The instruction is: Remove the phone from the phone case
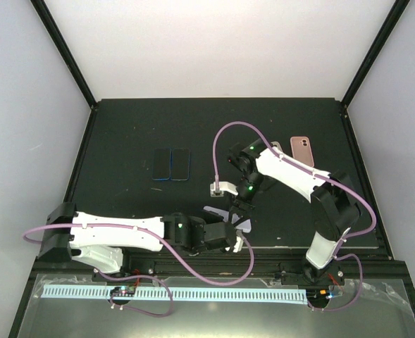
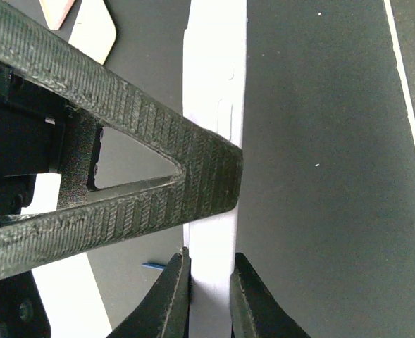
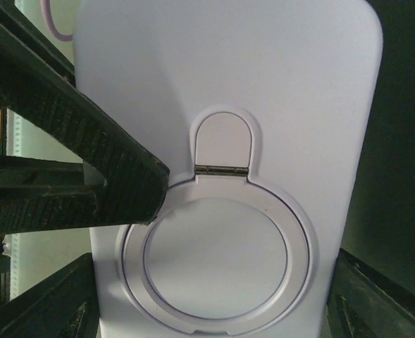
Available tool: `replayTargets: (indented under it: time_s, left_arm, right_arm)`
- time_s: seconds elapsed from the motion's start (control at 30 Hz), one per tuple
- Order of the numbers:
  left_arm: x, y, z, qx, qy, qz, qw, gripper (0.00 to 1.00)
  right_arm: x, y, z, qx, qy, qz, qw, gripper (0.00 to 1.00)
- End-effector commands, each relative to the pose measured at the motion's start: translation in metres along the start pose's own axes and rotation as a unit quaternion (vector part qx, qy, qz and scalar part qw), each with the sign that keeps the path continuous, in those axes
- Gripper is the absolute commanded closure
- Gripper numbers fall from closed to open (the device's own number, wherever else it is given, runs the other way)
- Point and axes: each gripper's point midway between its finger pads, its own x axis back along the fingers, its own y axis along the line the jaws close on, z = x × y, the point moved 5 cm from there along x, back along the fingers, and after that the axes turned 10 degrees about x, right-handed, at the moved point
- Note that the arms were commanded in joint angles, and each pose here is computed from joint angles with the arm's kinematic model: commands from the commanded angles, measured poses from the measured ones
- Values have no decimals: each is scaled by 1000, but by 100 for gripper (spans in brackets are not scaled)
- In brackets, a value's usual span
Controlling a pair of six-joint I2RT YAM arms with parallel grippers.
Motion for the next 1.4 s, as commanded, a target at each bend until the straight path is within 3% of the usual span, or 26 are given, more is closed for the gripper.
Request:
replayTargets:
  time_s: [0.0,0.2,0.37,0.53,0.67,0.73,0.83,0.93,1.0,1.3,1.37]
  left_arm:
    - [10,24,-2,47,-11,-60,997,99]
    - [37,36,1,204,-97,-51,973,99]
    - [48,41,7,352,-220,7,910,99]
    - [51,53,22,459,-327,56,825,98]
    - [61,70,31,530,-386,76,751,98]
    - [68,75,34,564,-421,95,704,98]
    - [84,80,37,585,-483,121,640,98]
    - [94,79,38,580,-526,149,604,98]
    - [96,78,39,578,-533,159,597,98]
    - [105,74,36,568,-556,202,572,98]
    - [105,74,35,566,-555,207,574,98]
  right_arm:
    - [11,16,-15,24,-31,0,999,37]
    - [44,37,-28,58,-41,80,994,1]
    - [90,54,-47,79,-67,177,979,0]
    - [156,59,-55,61,-204,282,935,0]
    - [170,73,-46,72,-271,292,914,0]
    - [167,81,-45,88,-276,278,916,7]
    - [168,81,-46,78,-289,281,912,26]
    - [159,79,-43,77,-300,265,913,28]
    - [151,82,-42,84,-311,231,918,30]
    - [140,104,-52,122,-333,153,922,66]
    - [141,108,-53,126,-337,146,921,67]
